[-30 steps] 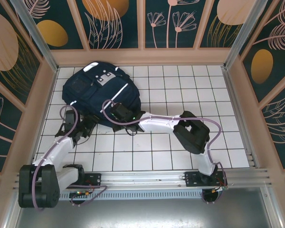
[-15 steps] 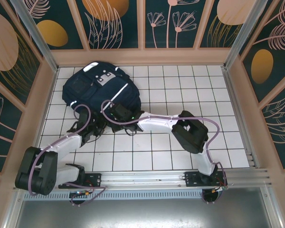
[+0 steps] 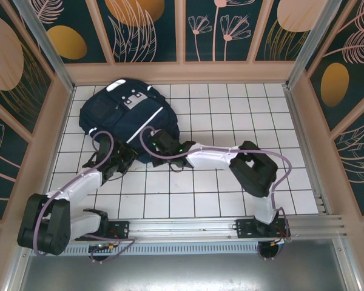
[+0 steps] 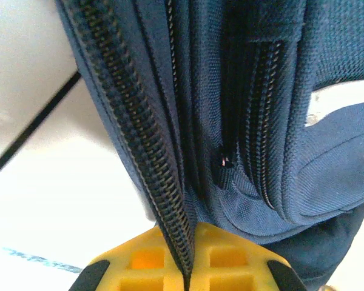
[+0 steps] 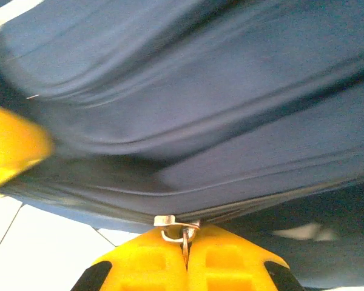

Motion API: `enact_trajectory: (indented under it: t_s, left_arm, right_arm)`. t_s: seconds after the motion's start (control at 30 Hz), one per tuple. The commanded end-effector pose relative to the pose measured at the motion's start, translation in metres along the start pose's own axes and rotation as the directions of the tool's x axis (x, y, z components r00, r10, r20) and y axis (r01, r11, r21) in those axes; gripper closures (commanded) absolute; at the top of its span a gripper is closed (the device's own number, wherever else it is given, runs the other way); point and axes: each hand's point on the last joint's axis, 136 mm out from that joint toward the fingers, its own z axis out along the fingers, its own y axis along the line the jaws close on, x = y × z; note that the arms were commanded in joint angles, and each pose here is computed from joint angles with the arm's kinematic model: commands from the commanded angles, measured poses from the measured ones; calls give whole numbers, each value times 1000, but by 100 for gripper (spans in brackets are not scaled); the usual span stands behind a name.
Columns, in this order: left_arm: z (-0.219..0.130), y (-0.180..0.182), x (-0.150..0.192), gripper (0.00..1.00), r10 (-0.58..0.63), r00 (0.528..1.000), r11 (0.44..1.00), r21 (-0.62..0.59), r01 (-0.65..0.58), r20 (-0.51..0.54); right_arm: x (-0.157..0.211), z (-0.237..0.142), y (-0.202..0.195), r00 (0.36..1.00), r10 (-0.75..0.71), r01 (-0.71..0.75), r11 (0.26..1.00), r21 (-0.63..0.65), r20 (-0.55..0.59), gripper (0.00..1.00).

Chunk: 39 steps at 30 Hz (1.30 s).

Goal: Pack the student bag
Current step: Zip the student bag at the top-center of the table.

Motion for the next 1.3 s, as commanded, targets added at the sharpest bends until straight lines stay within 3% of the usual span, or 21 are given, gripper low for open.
enact_trajectory:
  t_s: [0.0,0.23,0.53,0.87,1.13,1.27]
  left_arm:
    - [-15,17,-23,100,30,995,996,-84,-21,97]
    - [-21,23,-23,100,43,994,995,-93,-34,102]
    - [-15,23,-46,100,121,989,983,-150,-107,88]
    - [10,5,-76,100,209,976,965,-171,-197,53]
    - [28,2,-102,100,252,967,945,-223,-239,29]
    - [27,-4,-108,76,258,966,944,-220,-246,24]
  right_arm:
    - [-12,-14,-99,999,35,-40,968,247,27,100]
    - [-35,-15,-154,998,50,-63,946,319,49,100]
    - [-23,-32,-124,999,-3,-9,960,281,44,100]
    - [15,-52,-31,993,-111,106,980,166,24,100]
    - [39,-30,57,984,-177,177,984,9,-23,100]
    - [38,-12,90,979,-204,201,977,-70,-25,100]
